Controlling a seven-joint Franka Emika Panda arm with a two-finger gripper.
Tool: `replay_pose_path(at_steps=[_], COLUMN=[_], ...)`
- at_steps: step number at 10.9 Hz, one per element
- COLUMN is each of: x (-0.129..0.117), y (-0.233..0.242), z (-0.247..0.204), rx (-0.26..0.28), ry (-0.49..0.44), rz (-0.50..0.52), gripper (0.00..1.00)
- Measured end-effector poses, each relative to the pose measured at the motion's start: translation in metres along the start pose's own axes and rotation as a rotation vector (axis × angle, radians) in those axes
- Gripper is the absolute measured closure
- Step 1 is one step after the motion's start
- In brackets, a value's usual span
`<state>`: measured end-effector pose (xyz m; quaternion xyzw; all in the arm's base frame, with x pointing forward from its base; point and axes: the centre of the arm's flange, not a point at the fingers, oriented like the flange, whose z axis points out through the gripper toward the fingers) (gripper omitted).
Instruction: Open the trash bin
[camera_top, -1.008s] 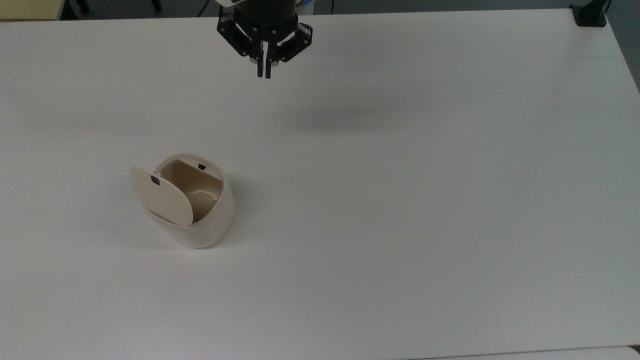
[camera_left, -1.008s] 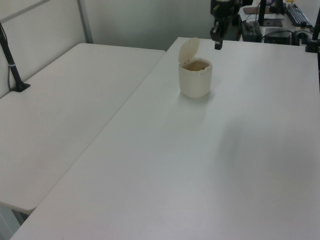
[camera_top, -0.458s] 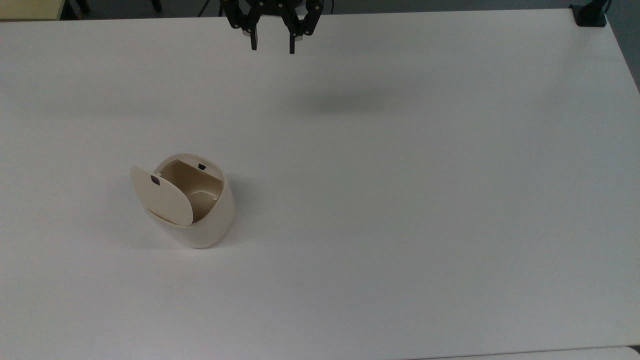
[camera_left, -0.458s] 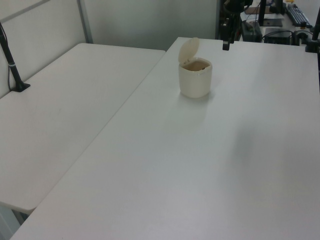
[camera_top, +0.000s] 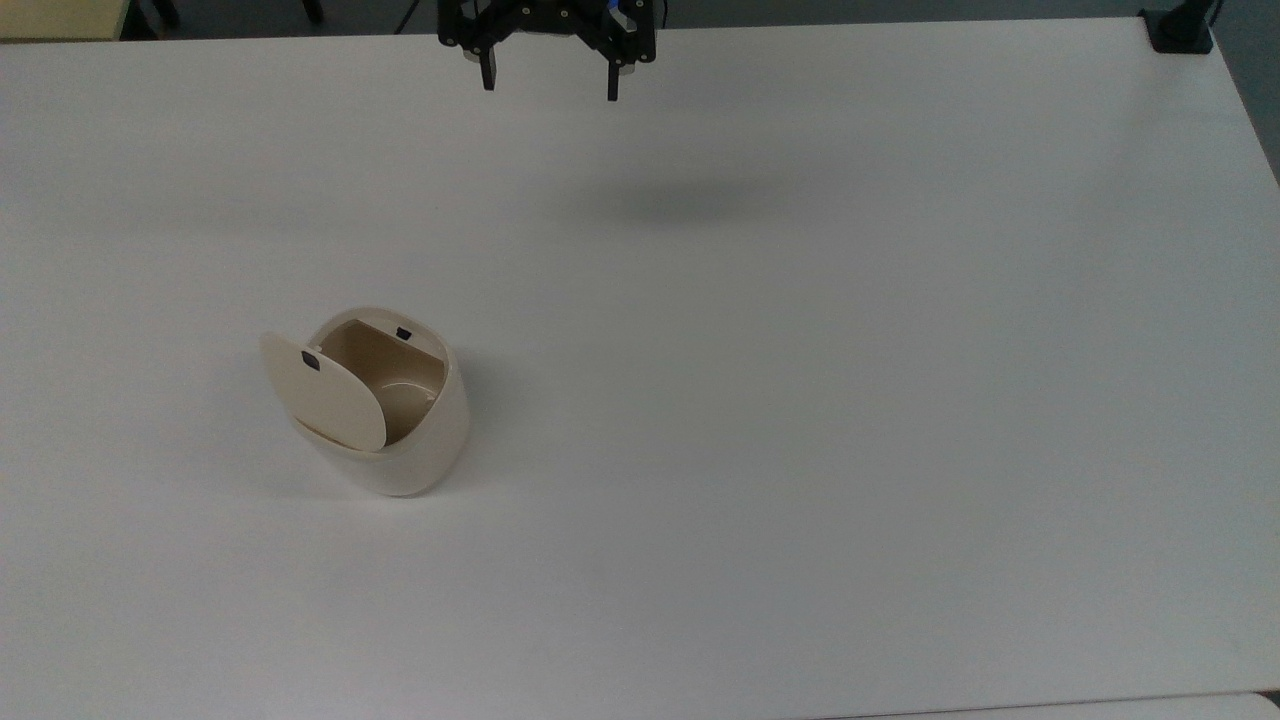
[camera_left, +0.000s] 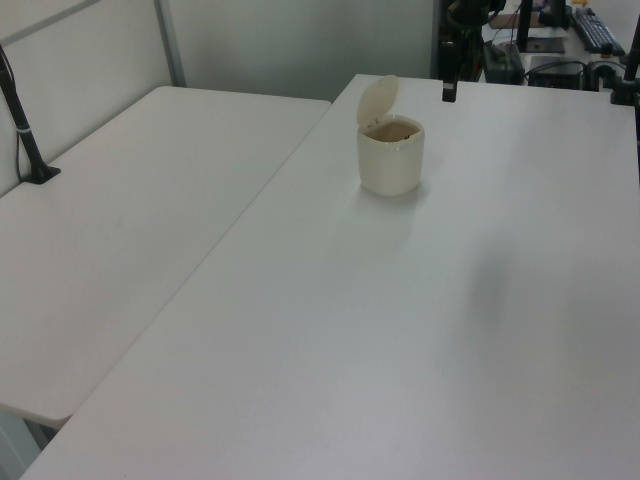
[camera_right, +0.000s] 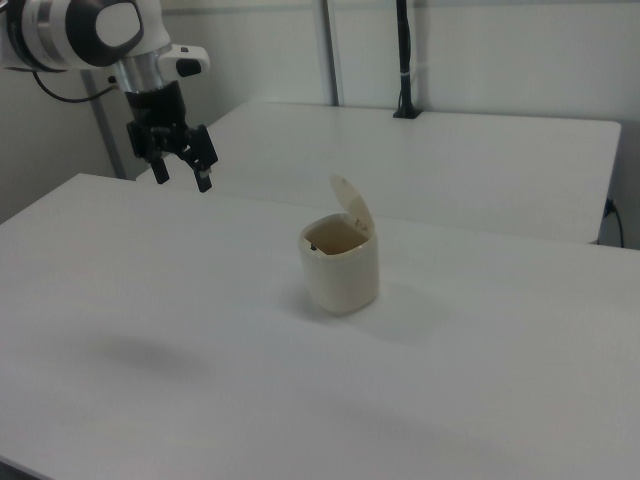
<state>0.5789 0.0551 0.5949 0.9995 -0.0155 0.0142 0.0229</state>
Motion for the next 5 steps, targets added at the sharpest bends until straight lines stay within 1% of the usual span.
replay_pose_path(at_steps=[1,3,5], x=[-0.0003,-0.0027,-0.0042], y=[-0.0005,-0.0002,0.0020], z=[0.0003,0.0023,0.0033], rx=[0.005,0.005,0.015], ry=[-0.003,-0.025,-0.040], rz=[-0.001,-0.057,-0.081], gripper=[0.00,0.00,0.00])
